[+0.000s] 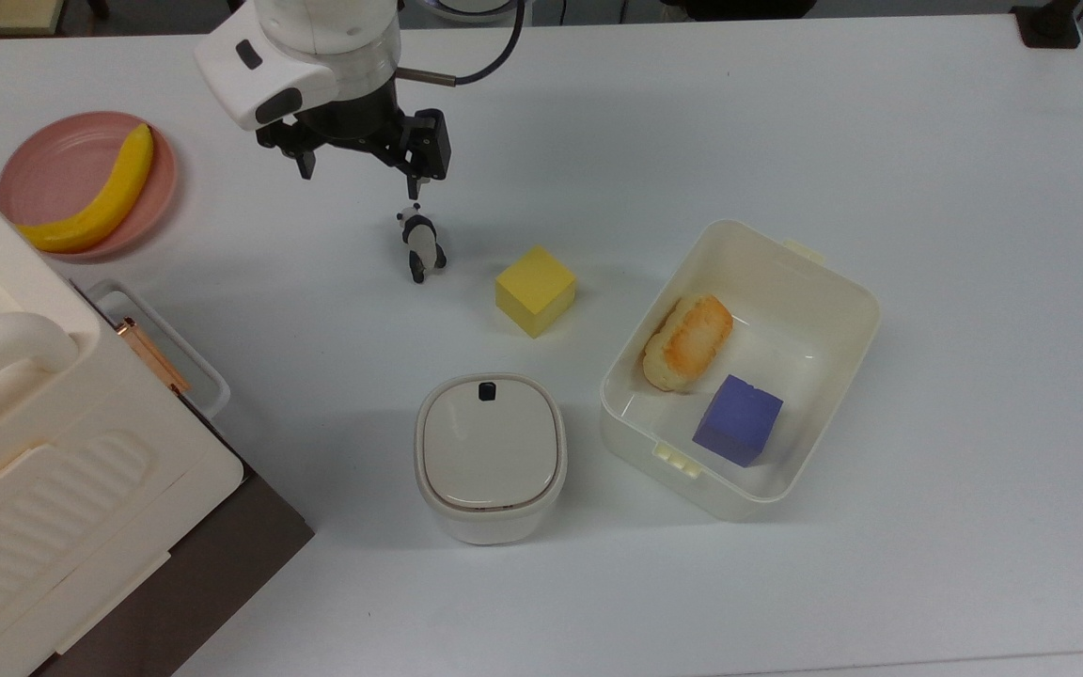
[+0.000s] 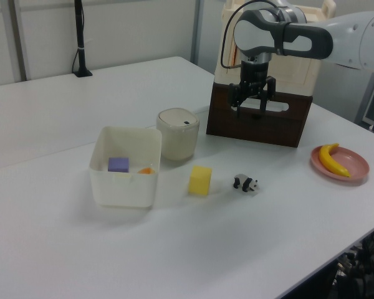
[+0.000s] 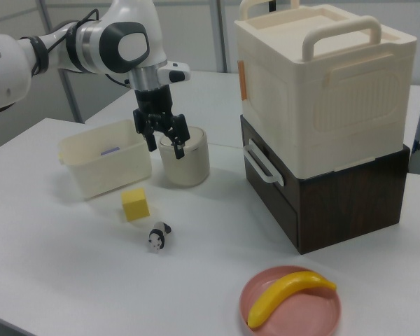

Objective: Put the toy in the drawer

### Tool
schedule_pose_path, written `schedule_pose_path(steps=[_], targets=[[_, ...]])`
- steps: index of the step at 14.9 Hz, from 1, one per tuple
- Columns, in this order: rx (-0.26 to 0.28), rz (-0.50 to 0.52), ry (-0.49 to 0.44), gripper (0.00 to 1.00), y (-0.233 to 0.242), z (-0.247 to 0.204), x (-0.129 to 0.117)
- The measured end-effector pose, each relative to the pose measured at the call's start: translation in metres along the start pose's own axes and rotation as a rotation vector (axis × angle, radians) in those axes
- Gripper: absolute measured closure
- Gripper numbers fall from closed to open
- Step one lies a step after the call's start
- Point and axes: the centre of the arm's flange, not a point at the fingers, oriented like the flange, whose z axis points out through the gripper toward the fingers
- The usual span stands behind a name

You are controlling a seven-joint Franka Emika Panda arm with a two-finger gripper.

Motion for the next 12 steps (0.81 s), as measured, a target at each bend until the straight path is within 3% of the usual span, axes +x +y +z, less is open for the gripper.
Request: schedule_pose_path(steps=[12], targets=[[0.000, 0.007, -0.005, 0.00, 0.0043, 0.0030, 0.0004]])
